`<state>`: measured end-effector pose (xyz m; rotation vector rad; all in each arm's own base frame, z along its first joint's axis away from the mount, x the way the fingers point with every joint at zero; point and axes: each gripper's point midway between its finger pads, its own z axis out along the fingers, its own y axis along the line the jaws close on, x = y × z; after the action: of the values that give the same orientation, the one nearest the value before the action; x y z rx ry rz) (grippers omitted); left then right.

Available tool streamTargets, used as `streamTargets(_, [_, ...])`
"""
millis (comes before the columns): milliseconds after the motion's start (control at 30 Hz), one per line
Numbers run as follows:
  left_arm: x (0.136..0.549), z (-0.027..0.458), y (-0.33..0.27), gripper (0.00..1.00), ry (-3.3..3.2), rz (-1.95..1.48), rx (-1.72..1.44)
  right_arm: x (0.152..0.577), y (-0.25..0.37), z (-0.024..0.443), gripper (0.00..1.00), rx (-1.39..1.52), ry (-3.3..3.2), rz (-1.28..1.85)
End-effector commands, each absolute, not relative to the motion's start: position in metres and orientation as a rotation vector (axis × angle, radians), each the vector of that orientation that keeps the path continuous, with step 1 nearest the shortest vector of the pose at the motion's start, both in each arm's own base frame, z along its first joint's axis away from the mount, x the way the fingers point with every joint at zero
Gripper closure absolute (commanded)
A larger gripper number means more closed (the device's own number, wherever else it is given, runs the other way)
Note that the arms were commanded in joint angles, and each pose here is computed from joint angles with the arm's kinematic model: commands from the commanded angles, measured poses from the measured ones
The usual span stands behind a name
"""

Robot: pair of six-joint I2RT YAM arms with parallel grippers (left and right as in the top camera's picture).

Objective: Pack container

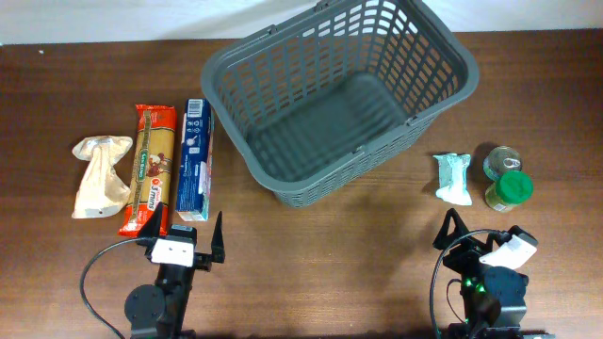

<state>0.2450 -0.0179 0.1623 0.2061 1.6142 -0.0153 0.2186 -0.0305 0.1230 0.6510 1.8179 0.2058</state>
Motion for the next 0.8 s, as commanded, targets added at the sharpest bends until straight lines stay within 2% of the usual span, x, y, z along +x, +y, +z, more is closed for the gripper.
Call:
streamTargets(0, [0.244,0.162,-0.021,0.01,1.613,-0.031,0.213,0.218,-0.031,0.121,0.01,0.643,1.817,0.193])
streamTargets(533, [0.242,0.164,-0.03,0.01,1.604,-0.074,0.254,0.222,-0.018,0.126,0.01,0.594,1.821,0.276])
streamTargets(767, [0.232,0.206,-0.029,0.01,1.597,-0.066,0.248,0.219,-0.003,0.181,0.01,0.487,1.771,0.35])
